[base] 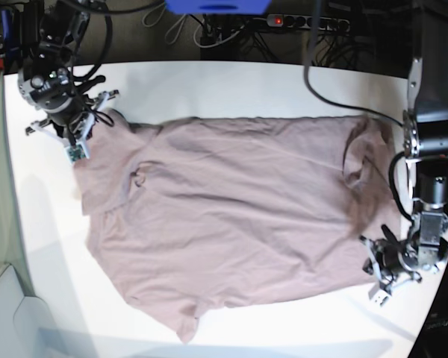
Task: Layout the t-shirt on the table in an organized manner, then fold the t-shirt properly
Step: 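Grasp the shirt's side edge with the left gripper and pull it outward, then grasp the shirt's shoulder corners with both grippers and pull them apart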
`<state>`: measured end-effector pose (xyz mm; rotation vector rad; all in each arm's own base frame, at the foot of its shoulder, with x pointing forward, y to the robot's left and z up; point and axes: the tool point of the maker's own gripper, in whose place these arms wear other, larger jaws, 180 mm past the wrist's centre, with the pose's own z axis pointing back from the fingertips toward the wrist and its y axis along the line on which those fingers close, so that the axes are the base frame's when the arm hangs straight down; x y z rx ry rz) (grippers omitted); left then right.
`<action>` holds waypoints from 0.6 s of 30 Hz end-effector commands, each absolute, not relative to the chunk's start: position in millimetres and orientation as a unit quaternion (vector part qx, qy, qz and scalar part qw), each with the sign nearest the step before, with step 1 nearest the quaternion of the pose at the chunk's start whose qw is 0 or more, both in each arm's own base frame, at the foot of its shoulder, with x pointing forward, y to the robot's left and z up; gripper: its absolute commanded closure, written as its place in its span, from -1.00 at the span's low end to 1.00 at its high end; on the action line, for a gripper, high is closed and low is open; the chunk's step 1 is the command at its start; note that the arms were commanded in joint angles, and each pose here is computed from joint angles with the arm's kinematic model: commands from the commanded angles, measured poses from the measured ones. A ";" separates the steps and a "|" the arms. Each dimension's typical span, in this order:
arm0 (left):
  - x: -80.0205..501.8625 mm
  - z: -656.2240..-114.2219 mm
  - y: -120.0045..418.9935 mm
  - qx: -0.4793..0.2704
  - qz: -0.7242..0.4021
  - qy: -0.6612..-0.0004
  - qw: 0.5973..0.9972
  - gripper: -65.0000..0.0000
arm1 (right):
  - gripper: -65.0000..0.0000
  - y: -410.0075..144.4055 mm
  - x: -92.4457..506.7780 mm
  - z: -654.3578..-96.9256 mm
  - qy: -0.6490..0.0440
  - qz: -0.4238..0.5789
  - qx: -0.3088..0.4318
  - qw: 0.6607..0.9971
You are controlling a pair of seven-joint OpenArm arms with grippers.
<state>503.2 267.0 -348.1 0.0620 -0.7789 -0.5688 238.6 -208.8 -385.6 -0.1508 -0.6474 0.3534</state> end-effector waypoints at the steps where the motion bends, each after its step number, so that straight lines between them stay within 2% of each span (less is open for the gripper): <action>1: 515.6 -318.4 280.8 0.052 -0.261 -0.395 0.879 1.00 | 1.00 -209.5 245.9 -375.5 -0.334 0.176 -0.079 0.922; 6: 476.8 -316.9 310.9 0.107 -0.212 -0.367 0.900 1.00 | 1.00 -208.6 250.1 -372.8 -0.340 0.179 -0.079 0.920; 11: 418.8 -326.7 283.8 0.145 -0.199 -0.333 0.910 1.00 | 1.00 -212.7 265.9 -361.4 -0.357 0.181 -0.088 0.912; 18: 330.3 -328.3 215.6 0.146 -0.186 -0.321 0.917 1.00 | 1.00 -220.9 284.1 -348.6 -0.372 0.191 -0.102 0.902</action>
